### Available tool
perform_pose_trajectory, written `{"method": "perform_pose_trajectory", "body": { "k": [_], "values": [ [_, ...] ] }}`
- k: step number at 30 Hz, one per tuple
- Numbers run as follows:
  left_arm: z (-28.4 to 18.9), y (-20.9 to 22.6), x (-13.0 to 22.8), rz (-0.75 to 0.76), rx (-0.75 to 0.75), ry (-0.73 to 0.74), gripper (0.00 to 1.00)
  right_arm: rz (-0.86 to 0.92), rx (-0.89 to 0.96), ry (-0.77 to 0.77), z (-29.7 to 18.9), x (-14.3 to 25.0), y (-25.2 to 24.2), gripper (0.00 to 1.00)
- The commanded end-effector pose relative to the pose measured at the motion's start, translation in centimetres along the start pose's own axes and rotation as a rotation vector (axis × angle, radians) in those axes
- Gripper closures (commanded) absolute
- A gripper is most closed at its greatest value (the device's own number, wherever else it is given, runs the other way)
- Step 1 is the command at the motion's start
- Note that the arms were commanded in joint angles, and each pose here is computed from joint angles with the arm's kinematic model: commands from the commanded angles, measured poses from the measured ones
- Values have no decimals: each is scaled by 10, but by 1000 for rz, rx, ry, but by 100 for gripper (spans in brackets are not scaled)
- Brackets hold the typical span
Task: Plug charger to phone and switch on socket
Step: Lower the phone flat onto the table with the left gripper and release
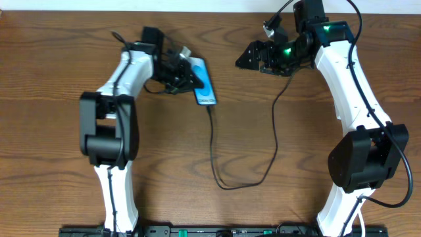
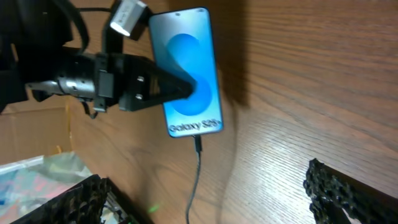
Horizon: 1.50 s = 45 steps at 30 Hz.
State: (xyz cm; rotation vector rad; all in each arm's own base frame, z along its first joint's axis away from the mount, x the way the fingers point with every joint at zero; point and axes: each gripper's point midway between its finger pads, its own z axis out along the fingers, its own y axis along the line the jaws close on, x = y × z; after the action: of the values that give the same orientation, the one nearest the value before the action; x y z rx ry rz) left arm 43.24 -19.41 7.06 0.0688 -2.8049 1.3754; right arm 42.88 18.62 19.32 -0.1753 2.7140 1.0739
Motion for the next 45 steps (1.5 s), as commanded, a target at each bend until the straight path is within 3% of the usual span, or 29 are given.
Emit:
{"method": "perform_pose_trajectory", "body": {
  "k": [1, 11, 32, 42, 45],
  "values": [
    [17, -38, 11, 128, 213, 74, 93, -25, 35, -1, 1, -1, -2, 1],
    [72, -34, 35, 155, 208, 186, 93, -28, 55, 2, 3, 0, -4, 1],
    [97, -2, 36, 154, 78, 192, 92, -54, 58, 32, 13, 9, 8, 1],
    [96, 21, 37, 129, -54, 191, 78, -51, 135, 21, 12, 7, -5, 1],
    [96, 21, 37, 128, -55, 191, 68, -39, 169, 21, 11, 7, -11, 1]
  ]
}}
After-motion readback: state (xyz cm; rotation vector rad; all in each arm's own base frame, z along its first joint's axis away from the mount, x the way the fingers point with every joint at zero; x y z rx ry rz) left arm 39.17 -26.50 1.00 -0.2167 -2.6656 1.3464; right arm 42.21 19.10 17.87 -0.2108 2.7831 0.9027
